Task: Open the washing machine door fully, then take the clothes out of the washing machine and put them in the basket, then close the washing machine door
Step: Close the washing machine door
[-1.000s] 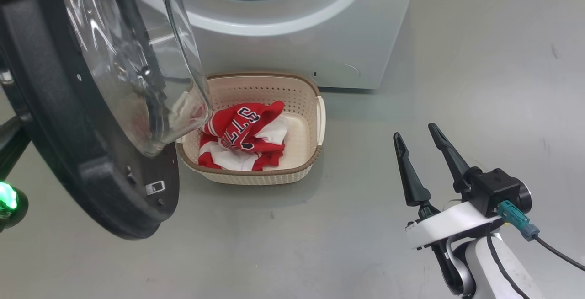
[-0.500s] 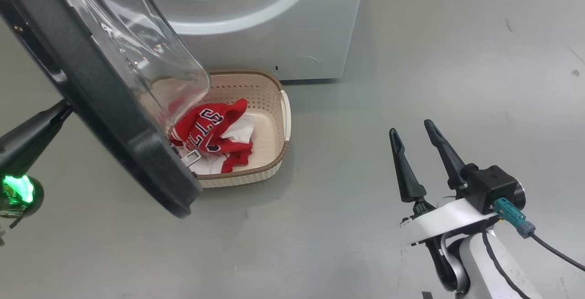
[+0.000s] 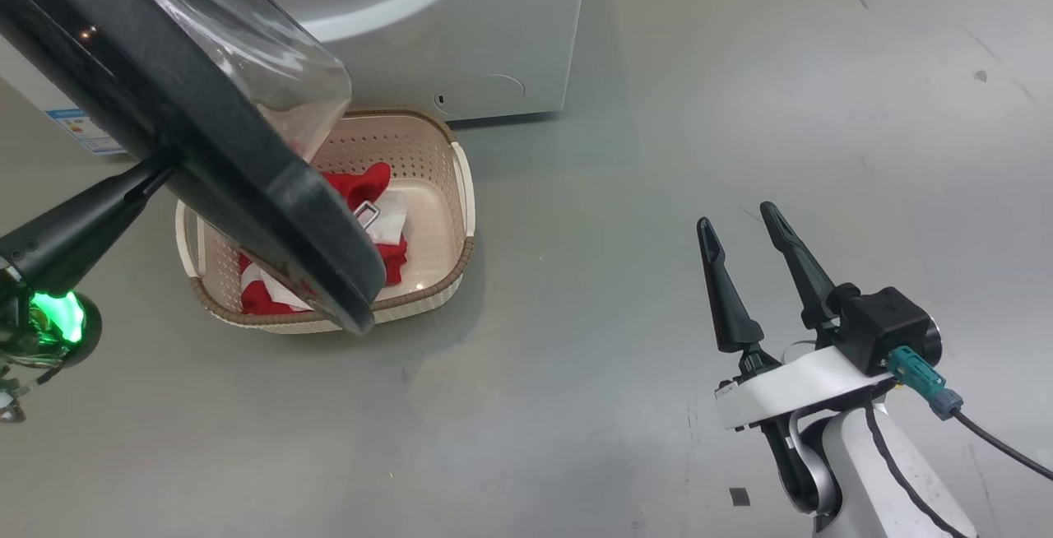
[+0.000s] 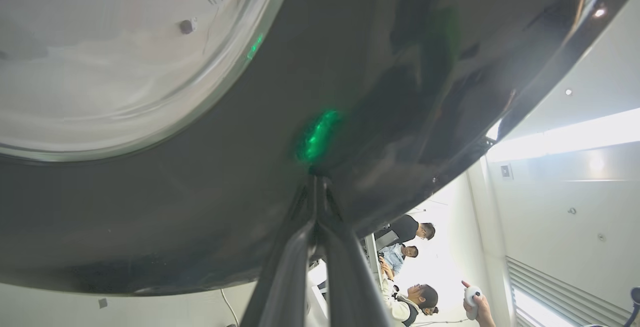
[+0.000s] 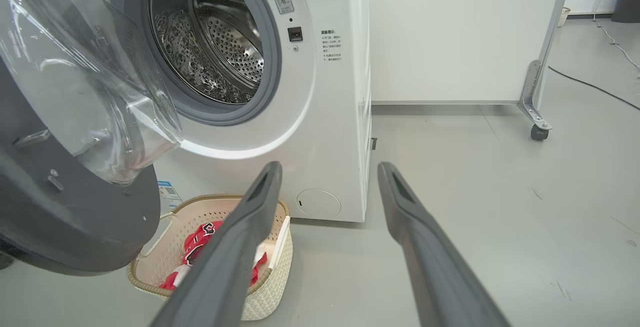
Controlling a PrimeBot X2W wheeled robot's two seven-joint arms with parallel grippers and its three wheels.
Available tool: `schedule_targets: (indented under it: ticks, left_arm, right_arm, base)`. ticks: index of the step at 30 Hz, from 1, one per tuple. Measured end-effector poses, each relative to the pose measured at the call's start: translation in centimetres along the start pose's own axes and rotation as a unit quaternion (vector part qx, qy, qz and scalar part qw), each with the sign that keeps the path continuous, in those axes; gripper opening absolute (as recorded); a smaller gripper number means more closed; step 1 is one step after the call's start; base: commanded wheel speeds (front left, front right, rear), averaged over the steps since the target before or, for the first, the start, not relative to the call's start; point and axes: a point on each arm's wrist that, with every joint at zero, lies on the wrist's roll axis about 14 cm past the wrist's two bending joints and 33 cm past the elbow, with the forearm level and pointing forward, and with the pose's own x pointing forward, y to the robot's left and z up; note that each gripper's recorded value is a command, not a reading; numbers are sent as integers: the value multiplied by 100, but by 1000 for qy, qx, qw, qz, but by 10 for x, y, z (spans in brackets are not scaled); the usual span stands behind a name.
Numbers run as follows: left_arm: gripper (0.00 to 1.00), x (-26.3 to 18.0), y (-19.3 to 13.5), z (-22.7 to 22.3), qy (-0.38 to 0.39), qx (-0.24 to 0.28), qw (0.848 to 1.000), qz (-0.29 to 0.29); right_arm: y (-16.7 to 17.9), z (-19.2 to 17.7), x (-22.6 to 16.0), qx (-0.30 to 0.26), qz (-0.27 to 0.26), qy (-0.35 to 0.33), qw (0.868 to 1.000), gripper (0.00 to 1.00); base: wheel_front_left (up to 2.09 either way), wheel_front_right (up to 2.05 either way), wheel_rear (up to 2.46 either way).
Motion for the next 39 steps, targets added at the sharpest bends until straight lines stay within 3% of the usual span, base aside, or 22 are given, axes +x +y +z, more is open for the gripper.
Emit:
schedule_targets:
  ticks: [20,39]
  left_arm:
    - [0,77,9,-2,83,-32,996,-26]
    - [0,149,30,17,101,-53,992,-48]
  right_arm:
    - [-31,-9,-2,6,-46,14,999,100]
    - [-60,-1,-2,26,-90,3,996,100]
  base:
    - [0,0,0]
    - [0,0,0]
